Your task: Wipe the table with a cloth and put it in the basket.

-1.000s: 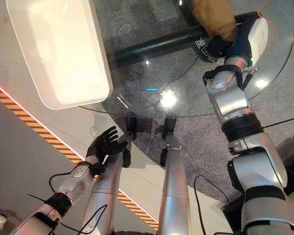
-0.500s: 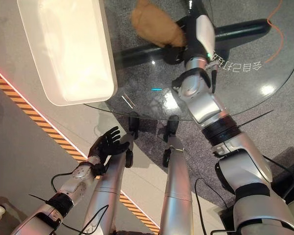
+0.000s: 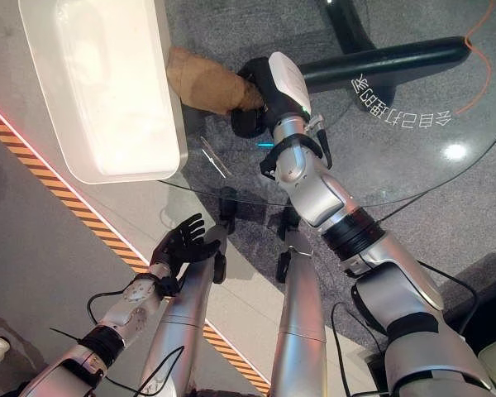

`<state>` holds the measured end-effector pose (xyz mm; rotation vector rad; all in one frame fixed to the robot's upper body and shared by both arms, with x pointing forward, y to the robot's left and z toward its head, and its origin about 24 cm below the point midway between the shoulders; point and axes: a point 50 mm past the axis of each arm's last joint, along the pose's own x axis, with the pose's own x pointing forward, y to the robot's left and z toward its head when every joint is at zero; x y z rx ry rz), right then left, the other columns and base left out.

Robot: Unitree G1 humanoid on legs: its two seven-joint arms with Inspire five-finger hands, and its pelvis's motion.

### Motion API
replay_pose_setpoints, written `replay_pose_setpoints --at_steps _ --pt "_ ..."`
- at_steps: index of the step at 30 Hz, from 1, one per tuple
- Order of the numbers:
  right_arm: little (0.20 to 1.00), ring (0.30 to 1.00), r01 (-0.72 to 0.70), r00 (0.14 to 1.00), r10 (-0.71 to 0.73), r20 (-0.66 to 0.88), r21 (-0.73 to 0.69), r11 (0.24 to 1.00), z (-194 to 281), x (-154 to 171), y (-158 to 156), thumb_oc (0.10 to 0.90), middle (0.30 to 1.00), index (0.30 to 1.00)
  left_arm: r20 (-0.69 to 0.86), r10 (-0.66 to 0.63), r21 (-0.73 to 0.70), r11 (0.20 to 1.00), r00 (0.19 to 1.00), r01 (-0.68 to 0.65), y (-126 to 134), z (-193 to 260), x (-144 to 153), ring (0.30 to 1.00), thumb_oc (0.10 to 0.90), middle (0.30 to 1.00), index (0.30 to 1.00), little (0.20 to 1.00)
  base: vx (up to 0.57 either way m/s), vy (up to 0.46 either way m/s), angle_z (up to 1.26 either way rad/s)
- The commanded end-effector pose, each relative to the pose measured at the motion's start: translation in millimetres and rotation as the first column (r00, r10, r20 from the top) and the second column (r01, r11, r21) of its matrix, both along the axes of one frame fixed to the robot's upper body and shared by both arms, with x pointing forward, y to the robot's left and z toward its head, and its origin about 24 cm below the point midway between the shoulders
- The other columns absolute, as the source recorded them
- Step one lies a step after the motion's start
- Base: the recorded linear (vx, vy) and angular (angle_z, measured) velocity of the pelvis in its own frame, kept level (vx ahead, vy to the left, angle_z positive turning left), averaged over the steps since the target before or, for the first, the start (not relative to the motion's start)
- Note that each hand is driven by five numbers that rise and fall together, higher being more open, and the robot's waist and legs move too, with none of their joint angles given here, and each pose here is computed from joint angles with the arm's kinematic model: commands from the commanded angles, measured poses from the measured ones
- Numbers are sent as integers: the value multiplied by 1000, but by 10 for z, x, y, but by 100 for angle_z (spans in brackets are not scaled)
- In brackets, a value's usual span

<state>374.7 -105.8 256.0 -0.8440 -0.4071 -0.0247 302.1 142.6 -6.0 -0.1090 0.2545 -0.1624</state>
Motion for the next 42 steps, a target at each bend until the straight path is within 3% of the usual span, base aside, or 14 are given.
replay_pose_setpoints --at_steps 1,4,11,21,31,42 --pt "200 300 -156 987 155 -36 -38 987 -169 -160 253 100 300 300 -111 -17 -7 1000 994 16 -61 -340 -365 900 800 900 900 900 3 -25 6" --pt "200 300 -128 991 126 -39 -53 990 -187 -170 207 100 300 300 -112 -14 -3 1000 994 14 -56 -320 -345 900 800 900 900 900 15 -15 2" --pt "200 300 135 991 -135 3 -16 991 -225 -29 -192 100 300 300 -137 -8 7 1000 991 9 -26 -386 -395 900 800 900 900 900 12 -11 1" --pt "200 300 455 875 -468 126 117 883 381 82 -961 100 300 300 -127 4 35 999 992 1 100 -372 -384 900 800 900 900 900 -11 -43 -1" --pt "200 300 590 755 -644 124 301 749 598 -42 -1592 100 300 300 -122 13 43 999 992 -7 228 -362 -435 900 800 900 900 900 -7 -33 -4" --pt "200 300 670 645 -762 50 444 596 429 -228 -2043 100 300 300 -113 27 32 999 993 -24 270 -359 -473 900 800 900 900 900 -7 -10 -6"
